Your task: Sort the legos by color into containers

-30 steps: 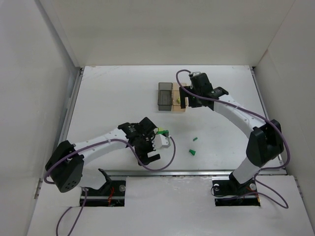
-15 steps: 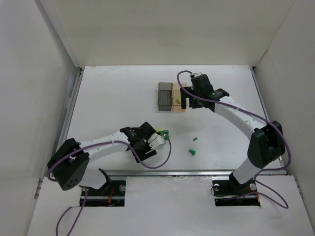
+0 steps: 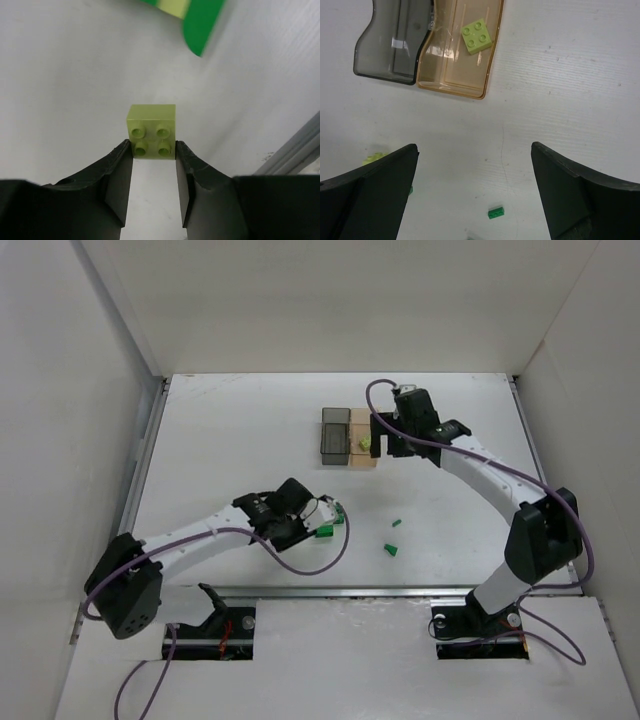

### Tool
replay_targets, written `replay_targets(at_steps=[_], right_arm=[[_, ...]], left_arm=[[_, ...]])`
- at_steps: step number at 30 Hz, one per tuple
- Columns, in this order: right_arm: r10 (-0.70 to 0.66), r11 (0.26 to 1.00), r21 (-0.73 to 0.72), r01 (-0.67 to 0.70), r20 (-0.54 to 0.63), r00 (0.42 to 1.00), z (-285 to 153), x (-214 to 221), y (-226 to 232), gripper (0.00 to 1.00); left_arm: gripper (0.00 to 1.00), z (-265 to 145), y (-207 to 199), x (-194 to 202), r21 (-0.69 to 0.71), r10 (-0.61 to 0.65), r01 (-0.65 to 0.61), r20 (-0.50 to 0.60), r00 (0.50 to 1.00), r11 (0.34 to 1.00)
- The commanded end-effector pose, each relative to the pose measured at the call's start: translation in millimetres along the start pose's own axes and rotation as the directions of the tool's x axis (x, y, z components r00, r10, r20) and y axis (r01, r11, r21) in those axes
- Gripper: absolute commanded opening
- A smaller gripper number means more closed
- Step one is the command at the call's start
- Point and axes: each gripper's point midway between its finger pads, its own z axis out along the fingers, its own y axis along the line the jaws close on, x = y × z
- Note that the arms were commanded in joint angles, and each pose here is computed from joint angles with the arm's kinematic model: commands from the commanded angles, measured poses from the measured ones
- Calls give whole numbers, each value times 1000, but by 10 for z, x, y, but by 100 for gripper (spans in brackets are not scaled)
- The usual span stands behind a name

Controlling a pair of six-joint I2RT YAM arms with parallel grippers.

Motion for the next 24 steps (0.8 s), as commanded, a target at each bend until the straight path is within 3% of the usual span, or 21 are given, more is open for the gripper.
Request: replay_targets(at_steps=[1, 3, 7, 10, 13, 17, 18, 21, 24], right_arm=[[80, 994, -80, -71, 122, 989, -54, -419, 16, 100], [108, 991, -88, -96, 136, 985, -48, -486, -43, 100], [138, 988, -95, -123, 177, 974, -82, -656, -106, 100], [200, 977, -108, -182, 192, 961, -80, -745, -217, 100], [254, 966, -111, -235, 200, 946, -80, -809, -370, 100], [279, 959, -101, -263, 215, 936, -80, -850, -442, 100], [279, 960, -87, -267, 206, 938, -41, -836, -461, 100], [284, 959, -39, -281, 183, 941, -10, -765, -565, 100], [275, 961, -14, -276, 160, 948, 27, -691, -601, 100]], left_arm=[[0, -501, 470, -554, -161, 40, -3, 227, 973, 987], [0, -806, 725, -1006, -220, 72, 14, 376, 924, 975], [0, -1116, 1000, -1943, -184, 64, 54, 580, 812, 982], [0, -988, 1179, -2728, -41, -65, 121, 649, 758, 992], [0, -770, 1234, -3056, 110, -206, 178, 653, 729, 978], [0, -416, 1559, -3408, 161, -278, 232, 680, 678, 959], [0, -422, 1719, -3500, 147, -274, 245, 720, 638, 958], [0, -274, 2013, -3561, 156, -318, 312, 750, 581, 937], [0, -88, 2134, -3516, 178, -353, 341, 743, 568, 923]])
